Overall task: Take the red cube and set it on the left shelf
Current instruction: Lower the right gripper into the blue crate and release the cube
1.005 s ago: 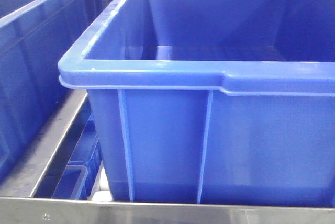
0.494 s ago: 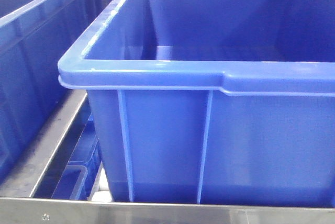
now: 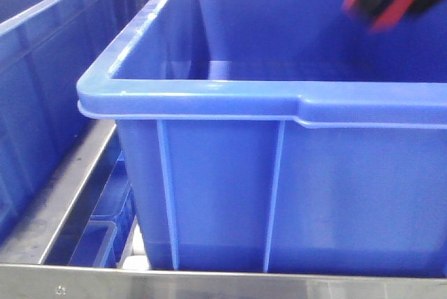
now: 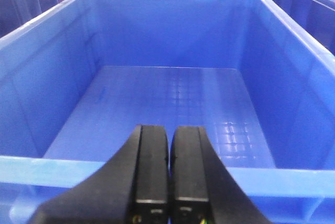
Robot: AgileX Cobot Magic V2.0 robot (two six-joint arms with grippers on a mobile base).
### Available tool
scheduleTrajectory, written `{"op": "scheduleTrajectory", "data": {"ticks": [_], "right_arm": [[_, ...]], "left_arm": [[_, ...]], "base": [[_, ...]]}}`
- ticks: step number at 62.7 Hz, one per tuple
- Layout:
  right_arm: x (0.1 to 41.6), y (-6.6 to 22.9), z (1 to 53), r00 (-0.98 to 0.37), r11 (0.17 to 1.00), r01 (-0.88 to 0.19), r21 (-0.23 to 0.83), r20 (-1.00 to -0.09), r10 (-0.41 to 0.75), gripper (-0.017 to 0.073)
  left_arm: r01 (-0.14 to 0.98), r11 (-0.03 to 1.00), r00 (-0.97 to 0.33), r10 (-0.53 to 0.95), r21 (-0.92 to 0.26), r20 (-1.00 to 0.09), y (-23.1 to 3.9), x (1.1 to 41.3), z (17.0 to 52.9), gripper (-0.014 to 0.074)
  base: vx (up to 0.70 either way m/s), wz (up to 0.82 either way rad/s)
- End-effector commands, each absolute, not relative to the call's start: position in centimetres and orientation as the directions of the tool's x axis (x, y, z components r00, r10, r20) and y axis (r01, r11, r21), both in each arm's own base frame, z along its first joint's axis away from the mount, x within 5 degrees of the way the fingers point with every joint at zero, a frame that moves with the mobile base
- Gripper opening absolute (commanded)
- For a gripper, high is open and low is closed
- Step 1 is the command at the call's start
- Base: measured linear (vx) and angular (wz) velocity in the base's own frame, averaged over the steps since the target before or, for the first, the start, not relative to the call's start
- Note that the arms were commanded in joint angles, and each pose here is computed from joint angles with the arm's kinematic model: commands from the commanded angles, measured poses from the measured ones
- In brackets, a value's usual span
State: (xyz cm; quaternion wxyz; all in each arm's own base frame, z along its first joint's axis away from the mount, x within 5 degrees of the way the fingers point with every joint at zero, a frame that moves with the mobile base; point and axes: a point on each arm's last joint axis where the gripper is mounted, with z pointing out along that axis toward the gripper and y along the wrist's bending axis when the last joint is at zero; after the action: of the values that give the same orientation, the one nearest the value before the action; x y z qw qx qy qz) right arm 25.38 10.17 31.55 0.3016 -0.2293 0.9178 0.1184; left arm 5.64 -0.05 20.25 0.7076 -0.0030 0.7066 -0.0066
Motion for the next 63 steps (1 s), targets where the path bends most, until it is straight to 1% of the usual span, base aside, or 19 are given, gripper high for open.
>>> {"op": "scheduleTrajectory", "data": {"ticks": [1,8,20,40,49,52,56,57,58,59,60,63], "right_arm": [[26.9,10.7,31.8,-0.686,0.872,-0.485,0.069,-0.648,-0.330,0.0057],[28.5,11.1,29.5,-0.722,0.876,-0.476,0.076,-0.603,-0.339,0.0057],[30.3,11.7,26.7,-0.752,0.883,-0.462,0.081,-0.564,-0.342,0.0057],[31.6,12.1,23.6,-0.793,0.887,-0.452,0.091,-0.498,-0.353,0.0059],[31.7,12.1,23.4,-0.795,0.888,-0.451,0.092,-0.492,-0.354,0.0064],[31.7,12.1,23.4,-0.796,0.887,-0.452,0.092,-0.491,-0.354,0.0094],[31.6,12.1,23.4,-0.798,0.887,-0.452,0.093,-0.487,-0.355,0.0160],[31.6,12.1,23.4,-0.798,0.887,-0.452,0.093,-0.487,-0.355,0.0192],[31.6,12.1,23.4,-0.798,0.887,-0.452,0.093,-0.487,-0.355,0.0203],[31.6,12.1,23.4,-0.798,0.887,-0.452,0.094,-0.486,-0.356,0.0239],[31.6,12.1,23.4,-0.798,0.887,-0.452,0.094,-0.486,-0.356,0.0251],[31.6,12.1,23.4,-0.798,0.887,-0.452,0.094,-0.486,-0.356,0.0341]], "left_arm": [[0.003,1.000,0.059,-0.027,-0.026,-0.998,0.0,5.6,20.1,0.0090],[0.003,1.000,0.059,-0.027,-0.026,-0.998,0.0,5.6,20.1,0.0090],[0.003,1.000,0.059,-0.027,-0.026,-0.998,0.0,5.6,20.1,0.0090],[0.003,1.000,0.059,-0.027,-0.026,-0.998,0.0,5.6,20.1,0.0090],[0.003,1.000,0.059,-0.027,-0.026,-0.998,0.0,5.6,20.1,0.0090],[0.003,1.000,0.059,-0.027,-0.026,-0.998,0.0,5.6,20.1,0.0090],[0.003,1.000,0.059,-0.027,-0.026,-0.998,0.0,5.6,20.1,0.0090],[0.003,1.000,0.059,-0.027,-0.026,-0.998,0.0,5.6,20.1,0.0090],[0.003,1.000,0.059,-0.027,-0.026,-0.998,0.0,5.6,20.1,0.0090],[0.003,1.000,0.059,-0.027,-0.026,-0.998,0.0,5.6,20.1,0.0090],[0.003,1.000,0.059,-0.027,-0.026,-0.998,0.0,5.6,20.1,0.0090],[0.003,1.000,0.059,-0.027,-0.026,-0.998,0.0,5.6,20.1,0.0090]], "base": [[0.00,0.00],[0.00,0.00],[0.00,0.00],[0.00,0.00],[0.00,0.00],[0.00,0.00],[0.00,0.00],[0.00,0.00],[0.00,0.00],[0.00,0.00],[0.00,0.00],[0.00,0.00]]}}
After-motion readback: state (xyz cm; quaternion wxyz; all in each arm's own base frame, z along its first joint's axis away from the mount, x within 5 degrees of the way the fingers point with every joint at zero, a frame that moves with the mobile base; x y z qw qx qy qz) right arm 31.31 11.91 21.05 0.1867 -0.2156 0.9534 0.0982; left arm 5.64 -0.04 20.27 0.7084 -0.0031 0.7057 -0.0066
